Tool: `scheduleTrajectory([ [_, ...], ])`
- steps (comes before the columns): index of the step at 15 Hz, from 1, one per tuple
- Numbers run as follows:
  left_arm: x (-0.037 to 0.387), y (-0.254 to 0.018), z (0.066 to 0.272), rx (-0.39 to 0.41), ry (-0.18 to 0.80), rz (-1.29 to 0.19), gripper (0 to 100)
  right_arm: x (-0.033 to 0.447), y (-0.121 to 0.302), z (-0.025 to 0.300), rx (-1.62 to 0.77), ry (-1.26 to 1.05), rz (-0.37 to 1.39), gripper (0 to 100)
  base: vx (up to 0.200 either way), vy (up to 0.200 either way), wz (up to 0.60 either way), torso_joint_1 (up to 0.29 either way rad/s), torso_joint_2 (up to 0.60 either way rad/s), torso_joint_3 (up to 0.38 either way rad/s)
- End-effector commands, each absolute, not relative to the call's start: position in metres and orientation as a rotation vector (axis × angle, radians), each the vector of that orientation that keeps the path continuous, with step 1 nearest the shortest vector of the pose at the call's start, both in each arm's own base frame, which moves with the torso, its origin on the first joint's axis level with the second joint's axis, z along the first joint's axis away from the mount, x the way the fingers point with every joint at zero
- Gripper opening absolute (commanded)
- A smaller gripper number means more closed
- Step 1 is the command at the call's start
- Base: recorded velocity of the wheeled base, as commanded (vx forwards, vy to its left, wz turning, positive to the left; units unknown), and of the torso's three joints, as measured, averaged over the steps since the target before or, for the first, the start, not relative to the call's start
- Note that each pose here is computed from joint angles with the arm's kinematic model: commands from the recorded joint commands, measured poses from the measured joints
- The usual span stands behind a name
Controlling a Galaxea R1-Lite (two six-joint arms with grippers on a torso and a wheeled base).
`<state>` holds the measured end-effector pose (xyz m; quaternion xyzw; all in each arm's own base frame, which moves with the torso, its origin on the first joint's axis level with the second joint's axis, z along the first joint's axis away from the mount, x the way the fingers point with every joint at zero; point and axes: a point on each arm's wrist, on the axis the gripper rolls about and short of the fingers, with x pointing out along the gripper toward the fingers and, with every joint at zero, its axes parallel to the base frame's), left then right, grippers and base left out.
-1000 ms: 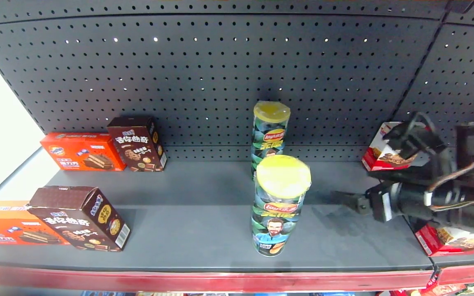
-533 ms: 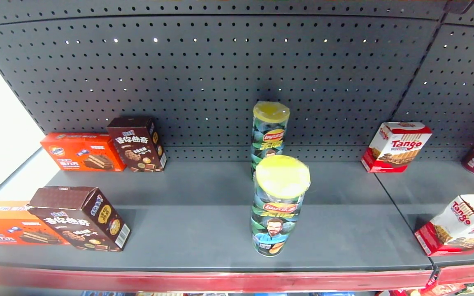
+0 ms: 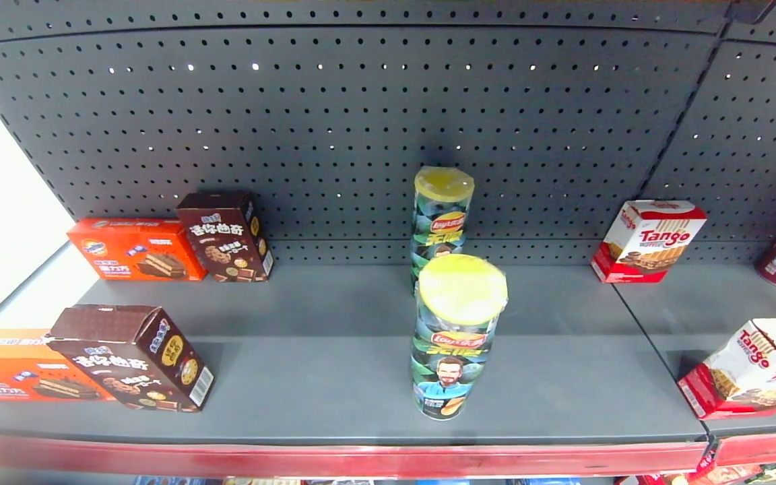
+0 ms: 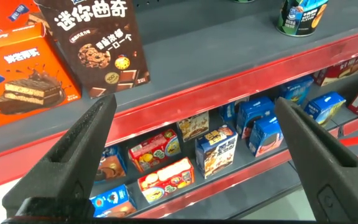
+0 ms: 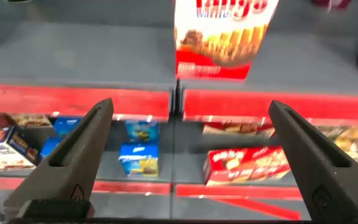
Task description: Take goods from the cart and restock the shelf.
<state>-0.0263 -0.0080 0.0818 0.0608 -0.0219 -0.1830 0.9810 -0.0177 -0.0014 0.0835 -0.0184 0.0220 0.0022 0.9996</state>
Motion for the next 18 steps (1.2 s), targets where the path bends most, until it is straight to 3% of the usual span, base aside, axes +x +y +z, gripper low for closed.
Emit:
scheduleTrajectory([
  [1, -0.0262, -0.0080, 0.0819, 0.122, -0.043, -0.368, 100, -0.0227, -0.0008, 0.0760, -0.017, 0.002, -0.003, 100, 0.000, 0.000, 0.00, 0.000, 0.00, 0.000],
  [10, -0.0259, -0.0078, 0.0817, 0.114, -0.044, -0.354, 100, -0.0226, -0.0008, 0.0759, -0.008, 0.000, -0.006, 100, 0.000, 0.000, 0.00, 0.000, 0.00, 0.000],
  [13, -0.0258, -0.0078, 0.0813, 0.059, -0.033, -0.355, 100, -0.0226, -0.0009, 0.0757, -0.008, 0.002, -0.005, 100, 0.000, 0.000, 0.00, 0.000, 0.00, 0.000],
  [18, -0.0258, -0.0077, 0.0813, 0.051, -0.031, -0.354, 100, -0.0226, -0.0008, 0.0757, -0.008, 0.002, -0.006, 100, 0.000, 0.000, 0.00, 0.000, 0.00, 0.000],
])
